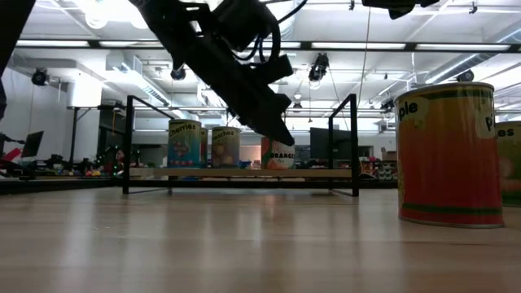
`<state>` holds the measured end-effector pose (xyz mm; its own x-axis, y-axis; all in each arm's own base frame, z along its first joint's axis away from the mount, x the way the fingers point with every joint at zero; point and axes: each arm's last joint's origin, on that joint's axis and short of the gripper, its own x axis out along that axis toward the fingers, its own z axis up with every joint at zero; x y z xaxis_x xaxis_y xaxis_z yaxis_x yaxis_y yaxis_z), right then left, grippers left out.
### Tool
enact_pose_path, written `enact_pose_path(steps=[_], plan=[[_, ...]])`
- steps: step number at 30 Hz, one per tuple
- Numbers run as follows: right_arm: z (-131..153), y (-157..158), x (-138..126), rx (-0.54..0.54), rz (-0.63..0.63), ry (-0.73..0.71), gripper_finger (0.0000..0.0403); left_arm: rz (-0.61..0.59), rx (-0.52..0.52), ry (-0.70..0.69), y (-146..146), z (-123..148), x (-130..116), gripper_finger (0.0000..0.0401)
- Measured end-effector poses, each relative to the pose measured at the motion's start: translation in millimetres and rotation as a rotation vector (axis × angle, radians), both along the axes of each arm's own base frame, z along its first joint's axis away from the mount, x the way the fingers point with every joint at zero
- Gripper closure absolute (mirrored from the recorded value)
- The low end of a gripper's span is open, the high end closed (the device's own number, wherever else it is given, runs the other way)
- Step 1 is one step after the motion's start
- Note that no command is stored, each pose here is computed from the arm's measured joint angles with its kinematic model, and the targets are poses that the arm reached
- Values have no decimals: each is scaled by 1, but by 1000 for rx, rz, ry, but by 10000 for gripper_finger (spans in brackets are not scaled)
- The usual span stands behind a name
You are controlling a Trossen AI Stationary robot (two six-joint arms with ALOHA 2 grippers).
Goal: Pick and place cans onto a shelf
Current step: Put the small canned oranges on the shelf
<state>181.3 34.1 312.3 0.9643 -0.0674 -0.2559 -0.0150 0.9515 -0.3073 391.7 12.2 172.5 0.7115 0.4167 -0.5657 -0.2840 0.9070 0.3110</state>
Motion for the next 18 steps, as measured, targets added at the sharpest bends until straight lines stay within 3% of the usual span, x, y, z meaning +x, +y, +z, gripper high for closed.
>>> enact_pose_path(steps=[18], plan=[[0, 0, 0, 1, 0, 0, 394, 85, 57, 51, 7, -3, -4, 401]])
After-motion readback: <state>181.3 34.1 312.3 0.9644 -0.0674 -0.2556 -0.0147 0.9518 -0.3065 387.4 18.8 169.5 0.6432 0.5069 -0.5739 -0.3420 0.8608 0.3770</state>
